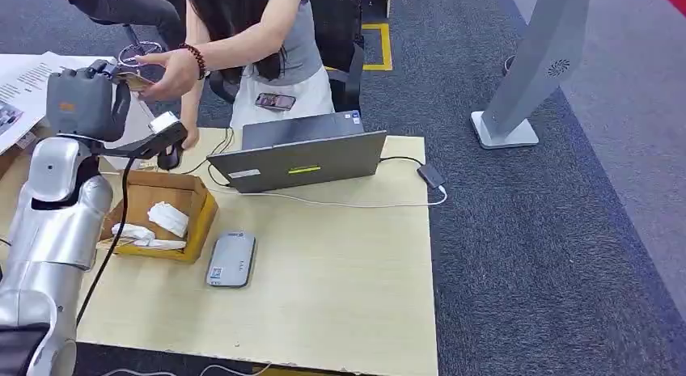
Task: Pass the card to the sensor for recognition and then transmit it.
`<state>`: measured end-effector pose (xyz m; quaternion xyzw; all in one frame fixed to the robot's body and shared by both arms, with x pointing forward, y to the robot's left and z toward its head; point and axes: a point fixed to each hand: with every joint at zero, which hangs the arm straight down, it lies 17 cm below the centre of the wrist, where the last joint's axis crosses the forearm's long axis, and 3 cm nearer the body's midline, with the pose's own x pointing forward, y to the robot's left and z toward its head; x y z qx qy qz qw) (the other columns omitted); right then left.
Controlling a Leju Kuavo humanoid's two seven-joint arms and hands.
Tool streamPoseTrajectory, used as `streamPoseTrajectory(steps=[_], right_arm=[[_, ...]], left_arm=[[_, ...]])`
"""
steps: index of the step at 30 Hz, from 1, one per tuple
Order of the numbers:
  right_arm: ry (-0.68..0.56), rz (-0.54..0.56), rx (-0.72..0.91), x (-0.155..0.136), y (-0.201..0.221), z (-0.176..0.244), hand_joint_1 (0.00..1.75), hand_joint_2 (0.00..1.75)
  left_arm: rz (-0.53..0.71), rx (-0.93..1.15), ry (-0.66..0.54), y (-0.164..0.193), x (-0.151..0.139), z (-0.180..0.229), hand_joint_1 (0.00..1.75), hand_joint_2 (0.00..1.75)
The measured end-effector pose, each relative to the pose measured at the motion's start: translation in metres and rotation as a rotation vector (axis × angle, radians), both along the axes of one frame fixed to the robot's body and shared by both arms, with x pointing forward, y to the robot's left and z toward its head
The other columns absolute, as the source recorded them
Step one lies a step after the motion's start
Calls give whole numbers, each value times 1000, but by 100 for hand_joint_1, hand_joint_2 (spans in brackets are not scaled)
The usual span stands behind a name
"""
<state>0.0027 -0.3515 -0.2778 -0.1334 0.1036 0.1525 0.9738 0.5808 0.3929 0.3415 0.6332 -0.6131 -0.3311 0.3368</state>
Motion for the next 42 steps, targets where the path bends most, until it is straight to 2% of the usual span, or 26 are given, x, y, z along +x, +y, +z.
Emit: streamPoseTrajectory(steps=[2,3,6,7,24,29,34,39,42], right_arm=[[2,0,-1,0,0,0,0,175],[2,1,-2,0,0,0,0,175],[2,0,-2,0,0,0,0,175],[1,1,-2,0,0,0,0,175],[1,-9,-3,0,-1,0,0,175],[4,-13,-5,-1,-2,0,0,175],[6,-40,-14,-2,-2,1,0,175],[7,-84,-20,-7,2,0,0,175],[9,-94,-19,-9,5,0,0,175]], left_arm=[[3,-3,9,2,1,-4,161,175],[5,-4,13,2,2,-5,173,175],[8,-7,24,4,3,-10,175,175],[8,-8,26,4,3,-11,0,175],[2,-24,58,4,1,-29,0,175],[-33,-40,76,-4,-8,-46,0,175],[-91,-34,56,-30,-37,-61,0,175],[-178,-53,13,-68,-97,-84,0,175],[-204,-64,13,-79,-119,-92,0,175]])
